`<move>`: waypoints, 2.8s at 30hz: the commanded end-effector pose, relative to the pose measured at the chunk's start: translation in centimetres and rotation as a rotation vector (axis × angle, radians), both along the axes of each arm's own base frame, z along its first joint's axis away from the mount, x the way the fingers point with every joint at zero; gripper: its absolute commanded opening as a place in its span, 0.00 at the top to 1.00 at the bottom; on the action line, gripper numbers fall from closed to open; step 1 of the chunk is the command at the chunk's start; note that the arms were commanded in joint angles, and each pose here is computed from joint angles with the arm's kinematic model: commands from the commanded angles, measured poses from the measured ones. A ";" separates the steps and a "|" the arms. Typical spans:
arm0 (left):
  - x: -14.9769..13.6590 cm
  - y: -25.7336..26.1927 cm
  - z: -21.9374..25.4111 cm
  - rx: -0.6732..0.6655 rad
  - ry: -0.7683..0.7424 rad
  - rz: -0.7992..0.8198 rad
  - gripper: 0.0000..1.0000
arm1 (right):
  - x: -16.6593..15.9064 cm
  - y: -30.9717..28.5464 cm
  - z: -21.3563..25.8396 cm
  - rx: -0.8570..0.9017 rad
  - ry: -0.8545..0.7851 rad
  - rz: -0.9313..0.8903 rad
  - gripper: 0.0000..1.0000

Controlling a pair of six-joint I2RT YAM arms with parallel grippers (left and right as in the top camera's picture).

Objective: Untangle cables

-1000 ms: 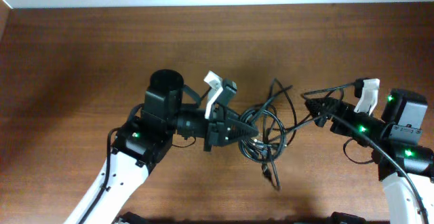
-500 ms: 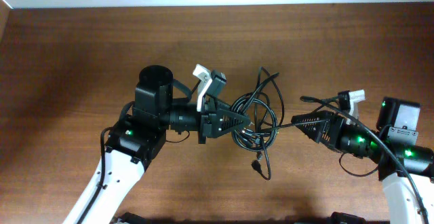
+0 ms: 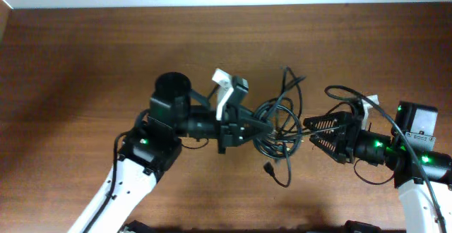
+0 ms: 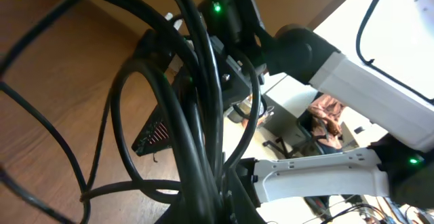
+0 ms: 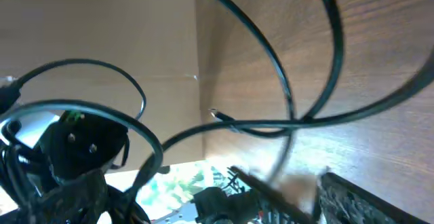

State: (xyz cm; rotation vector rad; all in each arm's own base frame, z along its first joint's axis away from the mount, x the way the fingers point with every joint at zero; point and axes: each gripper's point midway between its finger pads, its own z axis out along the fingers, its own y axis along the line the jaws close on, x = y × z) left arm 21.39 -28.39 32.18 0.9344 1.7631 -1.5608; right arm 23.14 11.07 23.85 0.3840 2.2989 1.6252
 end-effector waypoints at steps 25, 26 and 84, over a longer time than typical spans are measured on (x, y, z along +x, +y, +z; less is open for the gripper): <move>-3.0 -4.2 4.2 -0.112 -0.167 -0.039 1.00 | 2.7 -3.5 -4.7 -0.240 0.111 -0.177 0.01; -3.4 -4.1 4.4 -0.122 -0.174 -0.061 1.00 | 3.0 -3.9 -5.3 -0.269 0.125 -0.195 0.01; -1.8 6.9 6.6 -0.141 -0.096 -0.192 1.00 | 3.8 -24.6 -13.4 -0.511 0.391 -0.793 0.01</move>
